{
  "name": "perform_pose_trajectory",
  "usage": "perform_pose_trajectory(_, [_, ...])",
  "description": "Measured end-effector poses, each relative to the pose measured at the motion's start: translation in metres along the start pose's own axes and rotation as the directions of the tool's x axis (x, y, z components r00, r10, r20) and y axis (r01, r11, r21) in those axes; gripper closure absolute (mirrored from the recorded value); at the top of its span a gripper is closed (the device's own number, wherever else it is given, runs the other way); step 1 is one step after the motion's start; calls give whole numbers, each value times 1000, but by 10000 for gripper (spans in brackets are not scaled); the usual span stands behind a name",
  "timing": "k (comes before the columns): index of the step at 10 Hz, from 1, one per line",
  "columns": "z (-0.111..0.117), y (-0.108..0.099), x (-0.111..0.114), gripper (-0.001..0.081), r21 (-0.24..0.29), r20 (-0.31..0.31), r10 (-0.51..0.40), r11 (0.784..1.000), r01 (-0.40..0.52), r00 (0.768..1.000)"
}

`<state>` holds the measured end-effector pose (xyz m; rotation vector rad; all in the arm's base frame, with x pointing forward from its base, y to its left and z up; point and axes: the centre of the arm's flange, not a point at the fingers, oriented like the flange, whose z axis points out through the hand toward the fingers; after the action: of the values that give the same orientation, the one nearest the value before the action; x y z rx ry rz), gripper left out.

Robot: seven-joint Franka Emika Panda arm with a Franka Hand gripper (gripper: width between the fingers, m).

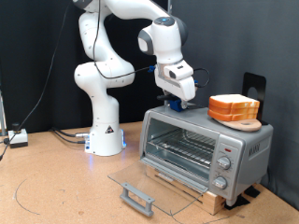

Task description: Make a piece of toast with the oven

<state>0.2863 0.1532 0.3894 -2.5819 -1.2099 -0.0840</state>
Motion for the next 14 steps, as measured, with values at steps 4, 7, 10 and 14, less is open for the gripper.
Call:
perform_pose_trajectory(4, [1,-2,1,-1,18,-10,-19,1000,19,1000])
perform_pose_trajectory(7, [1,-2,1,-1,14,-9,-101,995,101,995])
perform_pose_trajectory(10, [4,-2,-1,-1,21,0,-104,994,104,995])
perform_pose_trajectory(14, [9,-1,-4,-1,31,2,-94,995,94,996])
